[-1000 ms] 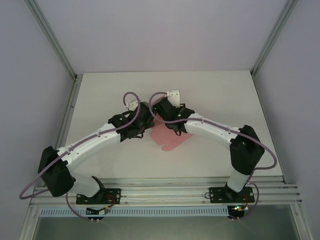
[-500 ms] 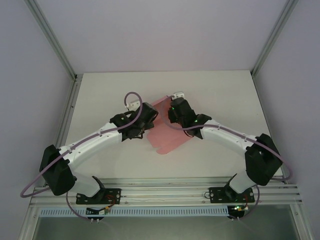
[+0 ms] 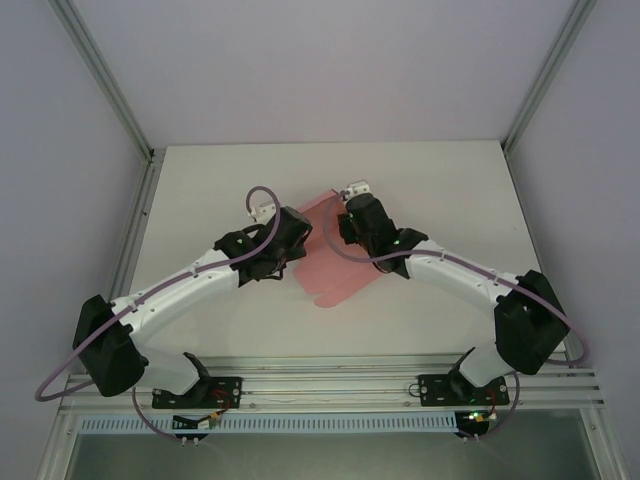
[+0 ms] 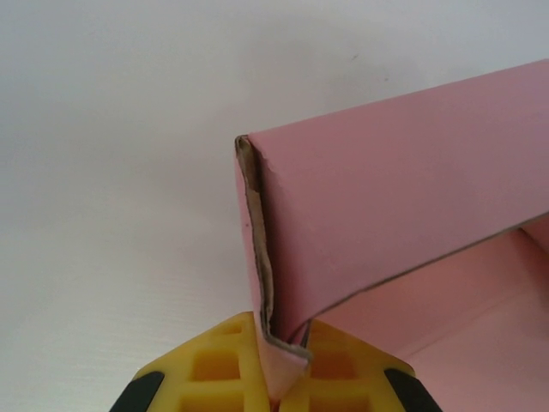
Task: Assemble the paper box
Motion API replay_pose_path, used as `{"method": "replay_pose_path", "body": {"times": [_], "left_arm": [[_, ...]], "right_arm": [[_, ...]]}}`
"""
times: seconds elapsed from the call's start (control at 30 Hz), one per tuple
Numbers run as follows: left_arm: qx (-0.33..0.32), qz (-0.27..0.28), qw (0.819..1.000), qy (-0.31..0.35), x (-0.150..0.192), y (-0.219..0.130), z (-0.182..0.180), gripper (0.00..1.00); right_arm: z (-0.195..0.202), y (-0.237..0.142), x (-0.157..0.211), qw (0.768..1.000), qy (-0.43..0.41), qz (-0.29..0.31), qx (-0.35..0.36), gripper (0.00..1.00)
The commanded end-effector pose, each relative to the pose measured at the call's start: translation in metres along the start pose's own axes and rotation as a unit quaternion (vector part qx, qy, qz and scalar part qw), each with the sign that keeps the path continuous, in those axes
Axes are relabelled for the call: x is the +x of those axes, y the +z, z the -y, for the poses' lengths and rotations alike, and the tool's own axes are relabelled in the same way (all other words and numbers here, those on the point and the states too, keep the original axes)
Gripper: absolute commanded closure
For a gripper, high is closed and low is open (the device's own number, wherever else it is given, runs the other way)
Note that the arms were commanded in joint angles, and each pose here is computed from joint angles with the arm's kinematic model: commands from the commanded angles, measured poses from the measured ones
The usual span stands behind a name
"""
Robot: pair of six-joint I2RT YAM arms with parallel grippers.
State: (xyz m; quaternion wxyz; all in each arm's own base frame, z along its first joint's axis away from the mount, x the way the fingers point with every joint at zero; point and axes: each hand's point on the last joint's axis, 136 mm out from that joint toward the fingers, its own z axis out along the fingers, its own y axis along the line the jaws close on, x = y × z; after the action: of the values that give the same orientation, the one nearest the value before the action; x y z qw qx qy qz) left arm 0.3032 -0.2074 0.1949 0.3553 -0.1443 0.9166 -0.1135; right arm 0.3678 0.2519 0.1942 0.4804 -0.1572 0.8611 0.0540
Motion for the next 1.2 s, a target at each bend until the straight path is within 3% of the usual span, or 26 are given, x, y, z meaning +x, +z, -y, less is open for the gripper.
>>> {"method": "replay_pose_path", "body": {"times": [0.0,0.07,0.17,0.3,0.43,0.7,0.93,1.17], "left_arm": [[0.019,0.005,1.000,0.000,-0.006,-0.011,0.001,1.00],[0.020,0.005,1.000,0.000,-0.005,-0.012,0.001,1.00],[0.018,0.003,1.000,0.002,-0.004,-0.010,-0.001,1.00],[0.018,0.000,1.000,0.005,-0.002,-0.009,0.000,1.00],[0.030,-0.006,0.999,0.008,0.000,-0.008,0.004,1.00],[0.035,-0.008,0.999,0.012,0.002,-0.008,0.005,1.00],[0.035,-0.010,0.999,0.013,0.003,-0.008,0.005,1.00],[-0.011,-0.018,0.999,0.026,0.005,-0.002,-0.002,1.00]], "right_arm": [[0.022,0.011,-0.003,0.998,-0.015,0.003,0.060,0.69],[0.021,0.012,-0.005,0.998,-0.012,0.006,0.054,0.73],[0.015,0.010,-0.010,1.000,-0.003,0.012,0.014,0.67],[0.006,0.003,-0.015,0.999,-0.001,0.020,-0.034,0.69],[-0.004,-0.003,-0.015,0.997,-0.008,0.020,-0.074,0.64],[-0.009,-0.014,-0.018,0.992,-0.005,0.024,-0.123,0.68],[0.012,-0.011,-0.023,0.997,0.003,0.029,-0.065,0.79],[0.046,-0.003,-0.022,0.998,0.008,0.023,0.059,0.94]]}}
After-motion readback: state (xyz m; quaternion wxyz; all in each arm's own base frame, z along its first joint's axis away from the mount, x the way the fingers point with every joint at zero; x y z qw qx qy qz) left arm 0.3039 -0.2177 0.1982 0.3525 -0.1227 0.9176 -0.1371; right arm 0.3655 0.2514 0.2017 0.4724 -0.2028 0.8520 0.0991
